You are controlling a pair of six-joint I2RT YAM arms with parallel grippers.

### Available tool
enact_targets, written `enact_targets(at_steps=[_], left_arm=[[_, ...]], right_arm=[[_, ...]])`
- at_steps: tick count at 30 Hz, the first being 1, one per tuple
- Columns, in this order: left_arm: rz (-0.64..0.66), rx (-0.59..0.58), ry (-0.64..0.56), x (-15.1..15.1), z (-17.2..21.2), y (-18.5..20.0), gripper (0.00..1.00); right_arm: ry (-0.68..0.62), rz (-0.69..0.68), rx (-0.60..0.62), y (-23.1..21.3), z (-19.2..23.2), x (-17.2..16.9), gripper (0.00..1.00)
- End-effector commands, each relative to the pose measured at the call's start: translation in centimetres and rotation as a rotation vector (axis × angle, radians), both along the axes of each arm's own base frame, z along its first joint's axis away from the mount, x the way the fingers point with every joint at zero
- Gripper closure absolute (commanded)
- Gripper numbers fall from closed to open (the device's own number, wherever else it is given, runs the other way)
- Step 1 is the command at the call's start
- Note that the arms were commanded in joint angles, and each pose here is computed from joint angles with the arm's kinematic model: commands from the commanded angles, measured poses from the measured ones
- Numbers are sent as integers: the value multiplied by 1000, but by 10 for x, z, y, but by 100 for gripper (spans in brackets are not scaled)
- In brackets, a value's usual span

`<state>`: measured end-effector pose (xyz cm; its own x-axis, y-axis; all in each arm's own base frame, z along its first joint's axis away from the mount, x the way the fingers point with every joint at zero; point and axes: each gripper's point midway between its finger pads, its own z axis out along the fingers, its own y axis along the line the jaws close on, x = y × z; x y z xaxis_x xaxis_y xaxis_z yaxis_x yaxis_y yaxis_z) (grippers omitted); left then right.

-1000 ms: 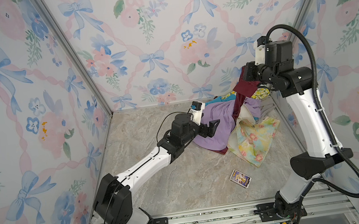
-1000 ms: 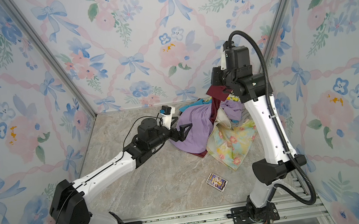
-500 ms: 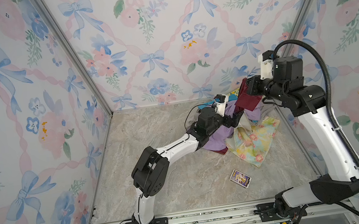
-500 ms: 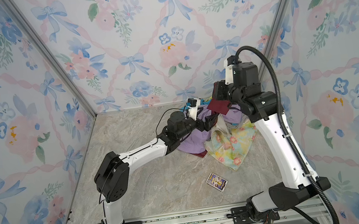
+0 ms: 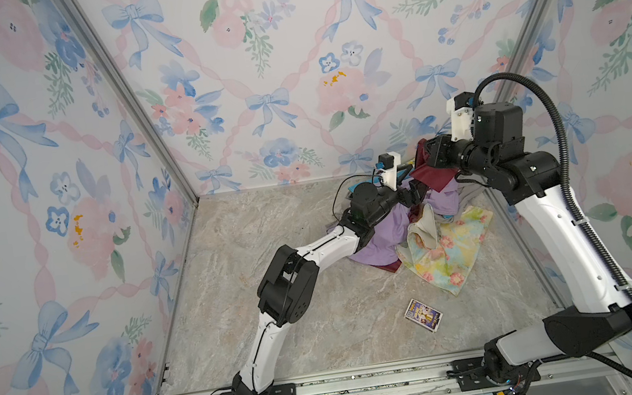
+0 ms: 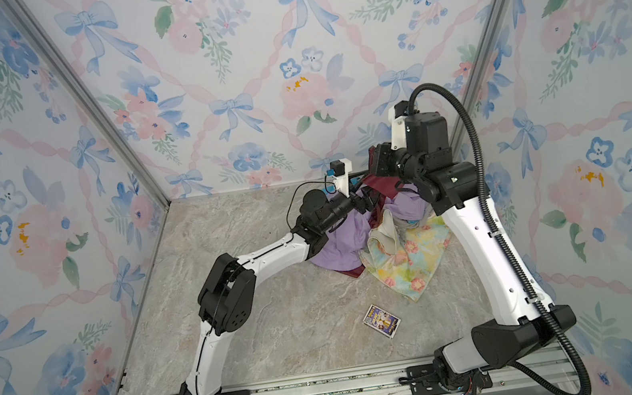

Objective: Pick out a specific cloth from the pile
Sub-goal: 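Raise the maroon shirt with the right gripper while the left gripper reaches up to it, then grasp the hanging maroon shirt with the left gripper beside the right gripper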

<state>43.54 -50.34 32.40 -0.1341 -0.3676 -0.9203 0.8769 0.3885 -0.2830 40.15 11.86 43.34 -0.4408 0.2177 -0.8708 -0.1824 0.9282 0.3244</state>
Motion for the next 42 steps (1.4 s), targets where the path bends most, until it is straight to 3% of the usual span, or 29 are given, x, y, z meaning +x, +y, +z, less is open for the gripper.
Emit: enact_targets(at_steps=[1, 3, 4, 14, 19, 25, 33, 42], left_arm=[[-18, -93, -49, 8, 28, 3, 63], [-12, -125, -57, 13, 34, 7, 95], [0, -141, -58, 16, 40, 10, 100], [2, -211, -27, 16, 90, 24, 100], [-1, -203, -2, 11, 124, 12, 100], [20, -207, -12, 6, 164, 9, 100], [65, -221, -54, -2, 198, 25, 100], [80, -211, -71, -6, 209, 31, 100]], right_arm=[[-4, -4, 23, -2, -5, 9, 100], [2, -14, 34, -7, -11, 11, 100], [8, -20, 40, -10, -15, 12, 100], [80, -104, 47, -47, -83, 12, 99], [24, -96, 51, -55, -108, 9, 57], [-70, -61, 76, -51, -130, 5, 28], [-200, 21, 110, -32, -147, 4, 12], [-243, 105, 119, -3, -173, 3, 4]])
